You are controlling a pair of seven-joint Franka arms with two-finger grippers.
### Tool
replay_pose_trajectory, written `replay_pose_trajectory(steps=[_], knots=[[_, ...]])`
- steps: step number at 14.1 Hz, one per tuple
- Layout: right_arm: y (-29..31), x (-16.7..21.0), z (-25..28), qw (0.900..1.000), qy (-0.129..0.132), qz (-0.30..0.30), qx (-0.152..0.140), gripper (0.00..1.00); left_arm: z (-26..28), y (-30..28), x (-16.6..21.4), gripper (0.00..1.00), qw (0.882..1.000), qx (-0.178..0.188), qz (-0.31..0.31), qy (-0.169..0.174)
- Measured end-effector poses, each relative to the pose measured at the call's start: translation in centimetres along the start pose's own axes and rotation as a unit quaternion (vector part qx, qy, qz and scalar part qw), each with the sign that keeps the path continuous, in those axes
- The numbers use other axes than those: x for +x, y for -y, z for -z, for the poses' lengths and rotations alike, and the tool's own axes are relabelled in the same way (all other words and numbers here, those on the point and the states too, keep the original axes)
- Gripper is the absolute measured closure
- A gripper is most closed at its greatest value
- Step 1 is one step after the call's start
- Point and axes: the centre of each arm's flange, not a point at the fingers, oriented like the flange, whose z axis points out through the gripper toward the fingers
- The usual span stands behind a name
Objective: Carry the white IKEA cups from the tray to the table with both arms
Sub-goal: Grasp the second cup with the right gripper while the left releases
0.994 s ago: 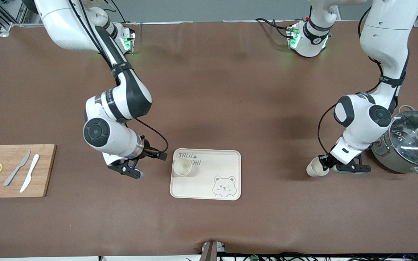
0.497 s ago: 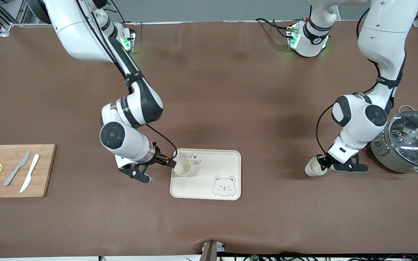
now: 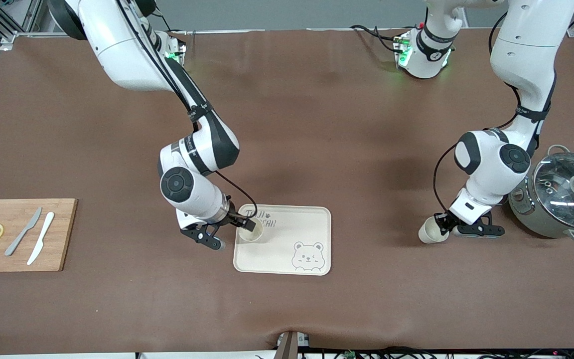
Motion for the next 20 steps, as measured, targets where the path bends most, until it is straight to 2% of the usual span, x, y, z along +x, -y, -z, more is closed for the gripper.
replay_pose_trajectory(steps=[1,3,4,7,10,11,12,17,20], knots=[[0.0,0.0,-0.2,1.0,0.001,0.0,-0.001,0.0,0.0,0.0,0.0,0.92,1.0,0.0,0.0,-0.001],[-0.1,0.2,-0.7,1.0,-0.001,-0.001,0.0,0.03,0.0,0.0,0.0,0.73,1.0,0.0,0.0,-0.003],[-0.1,0.3,-1.0,1.0,-0.003,-0.002,0.001,0.07,0.1,0.0,0.1,0.61,1.0,0.0,0.0,-0.004],[-0.2,0.4,-1.6,1.0,-0.005,-0.003,0.002,0.09,0.3,-0.1,0.5,0.31,1.0,0.0,-0.001,-0.012],[-0.2,0.4,-2.0,1.0,-0.004,-0.003,0.001,0.2,1.4,-0.5,1.5,0.02,1.0,-0.002,-0.003,-0.023],[-0.3,0.4,-2.1,1.0,-0.004,-0.003,0.001,0.22,1.9,-0.6,1.9,0.0,1.0,-0.004,-0.004,-0.021],[-0.2,0.5,-2.2,1.0,-0.006,-0.005,0.003,0.29,2.7,-0.8,2.4,0.0,1.0,-0.007,-0.005,-0.015],[-0.2,0.8,-3.1,1.0,-0.016,-0.019,0.013,0.38,9.1,-1.5,5.6,0.0,0.999,-0.026,-0.011,0.037],[-0.1,0.8,-3.1,1.0,-0.016,-0.02,0.013,0.68,13.9,-1.9,7.0,0.0,0.997,-0.035,-0.018,0.067]])
